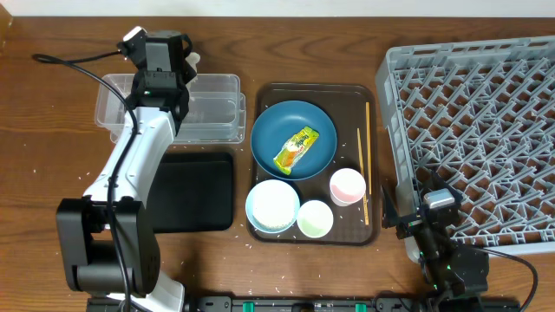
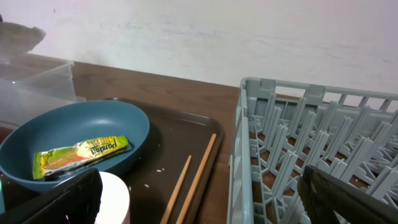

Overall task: Sort waste into correct bins and load items into the dishwasher rack
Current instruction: 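Carry the tissue left and release it into the clear bin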

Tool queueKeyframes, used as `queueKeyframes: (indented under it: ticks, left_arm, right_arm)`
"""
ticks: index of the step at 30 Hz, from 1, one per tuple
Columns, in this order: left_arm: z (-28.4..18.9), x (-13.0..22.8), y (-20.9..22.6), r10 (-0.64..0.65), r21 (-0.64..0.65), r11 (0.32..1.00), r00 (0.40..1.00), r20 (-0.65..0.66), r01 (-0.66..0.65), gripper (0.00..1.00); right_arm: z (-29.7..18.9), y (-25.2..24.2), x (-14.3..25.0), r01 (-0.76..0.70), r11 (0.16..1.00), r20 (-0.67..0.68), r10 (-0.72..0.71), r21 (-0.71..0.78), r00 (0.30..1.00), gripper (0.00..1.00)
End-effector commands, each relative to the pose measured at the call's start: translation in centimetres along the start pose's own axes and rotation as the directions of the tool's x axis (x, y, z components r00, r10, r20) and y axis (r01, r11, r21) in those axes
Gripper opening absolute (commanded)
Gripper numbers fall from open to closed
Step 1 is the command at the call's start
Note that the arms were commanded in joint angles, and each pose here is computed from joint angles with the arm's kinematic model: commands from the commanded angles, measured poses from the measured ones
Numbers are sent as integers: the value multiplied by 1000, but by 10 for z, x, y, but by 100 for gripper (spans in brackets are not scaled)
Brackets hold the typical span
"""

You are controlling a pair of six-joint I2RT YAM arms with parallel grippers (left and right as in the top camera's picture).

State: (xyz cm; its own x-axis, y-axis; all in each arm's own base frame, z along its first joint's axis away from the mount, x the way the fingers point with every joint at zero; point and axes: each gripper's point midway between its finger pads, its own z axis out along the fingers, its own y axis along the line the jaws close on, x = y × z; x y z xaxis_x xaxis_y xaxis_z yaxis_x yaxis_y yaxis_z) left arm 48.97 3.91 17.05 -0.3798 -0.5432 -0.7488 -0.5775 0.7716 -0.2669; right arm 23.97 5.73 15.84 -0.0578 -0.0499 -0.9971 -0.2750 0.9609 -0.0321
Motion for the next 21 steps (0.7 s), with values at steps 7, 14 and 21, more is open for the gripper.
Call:
queueKeyframes:
  ticks: [7, 14, 21]
  left_arm:
    - [-17, 2, 12, 18, -37, 999, 999, -42, -19, 26]
    - [-24, 11, 23, 40, -72, 996, 995, -90, -46, 67]
    - [-41, 10, 13, 61, -7, 998, 991, -115, -63, 79]
  right_arm:
    - [0, -4, 2, 6, 1000, -6, -6, 15, 1000, 99]
    - [0, -4, 2, 6, 1000, -6, -6, 15, 1000, 99]
    - [0, -4, 2, 6, 1000, -6, -6, 15, 1000, 99]
